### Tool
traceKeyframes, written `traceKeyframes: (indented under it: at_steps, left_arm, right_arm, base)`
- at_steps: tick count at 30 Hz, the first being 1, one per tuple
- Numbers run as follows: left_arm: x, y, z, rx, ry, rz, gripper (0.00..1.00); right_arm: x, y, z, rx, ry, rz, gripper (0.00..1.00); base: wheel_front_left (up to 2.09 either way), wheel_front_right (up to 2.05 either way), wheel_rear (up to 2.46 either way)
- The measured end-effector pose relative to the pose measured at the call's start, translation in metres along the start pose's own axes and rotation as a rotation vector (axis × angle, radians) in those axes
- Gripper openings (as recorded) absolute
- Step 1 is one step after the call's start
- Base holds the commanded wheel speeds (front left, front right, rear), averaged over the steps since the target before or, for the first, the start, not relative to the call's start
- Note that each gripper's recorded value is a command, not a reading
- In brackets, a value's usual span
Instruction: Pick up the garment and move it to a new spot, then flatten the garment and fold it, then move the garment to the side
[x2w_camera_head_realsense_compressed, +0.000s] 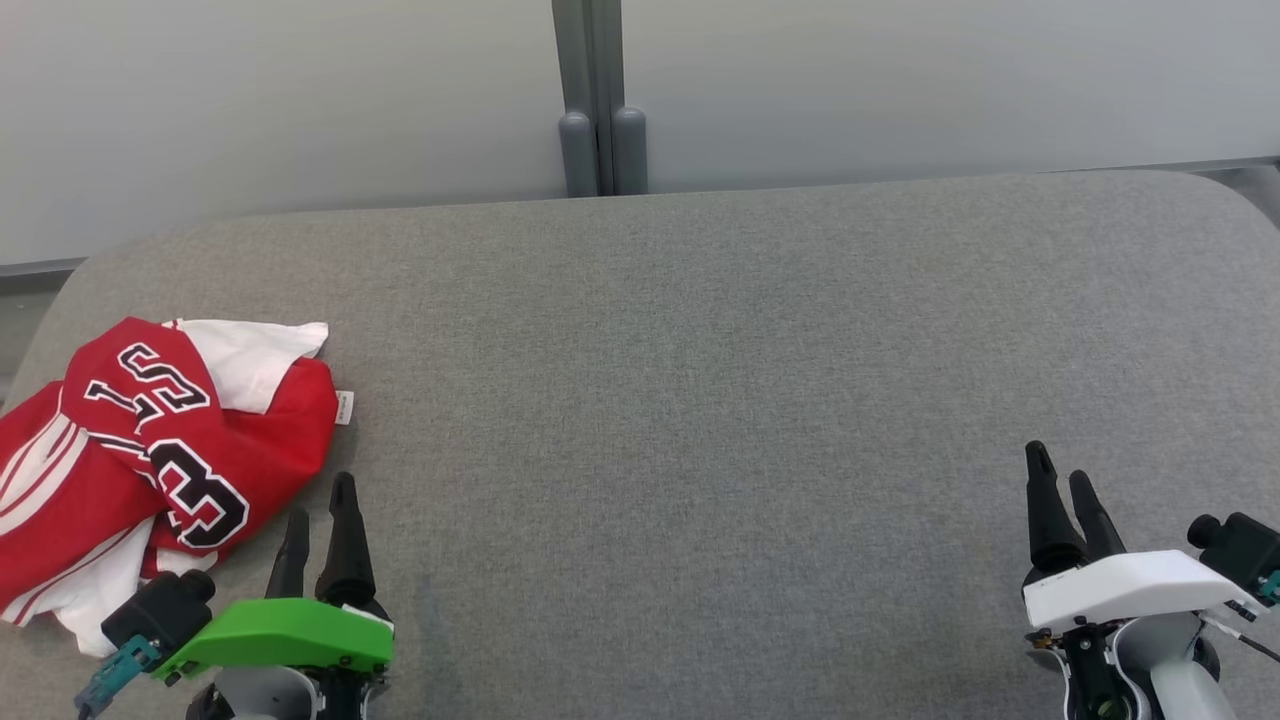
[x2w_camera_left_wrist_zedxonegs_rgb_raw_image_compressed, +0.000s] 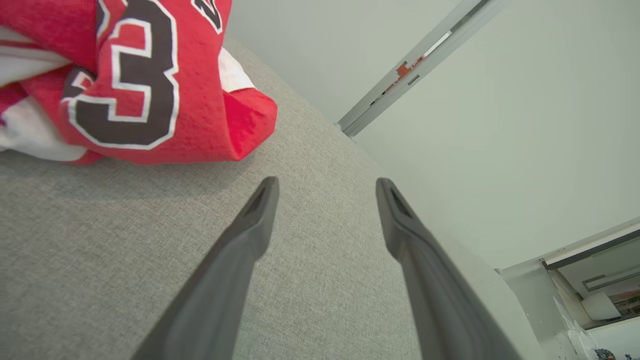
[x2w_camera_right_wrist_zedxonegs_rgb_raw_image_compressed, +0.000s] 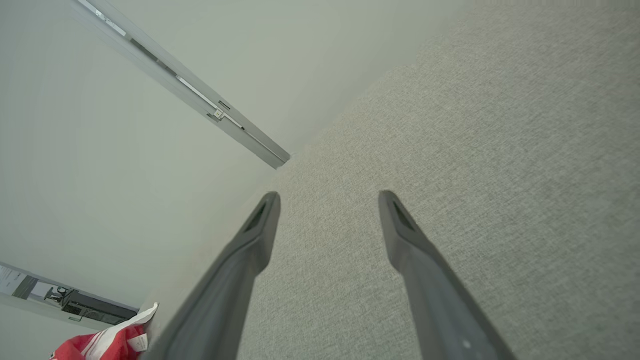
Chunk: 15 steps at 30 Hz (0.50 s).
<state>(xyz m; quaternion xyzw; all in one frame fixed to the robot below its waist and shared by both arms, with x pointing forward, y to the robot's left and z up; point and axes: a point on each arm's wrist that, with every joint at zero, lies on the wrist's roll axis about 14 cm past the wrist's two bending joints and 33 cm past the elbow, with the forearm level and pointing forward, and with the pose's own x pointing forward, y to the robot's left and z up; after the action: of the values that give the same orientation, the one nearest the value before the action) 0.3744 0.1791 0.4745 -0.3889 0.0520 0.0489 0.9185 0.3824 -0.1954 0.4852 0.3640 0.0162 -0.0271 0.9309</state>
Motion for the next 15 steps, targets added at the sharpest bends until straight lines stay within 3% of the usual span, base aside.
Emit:
traceKeyframes:
  at_steps: [15]
  left_arm:
    - [-0.001,-0.008,0.000,0.238,-0.030,-0.020,1.00]
  right_arm:
    - [0.002,0.011,-0.004,-0.220,0.002,0.048,1.00]
  base:
    - [0.00,0.00,0.00]
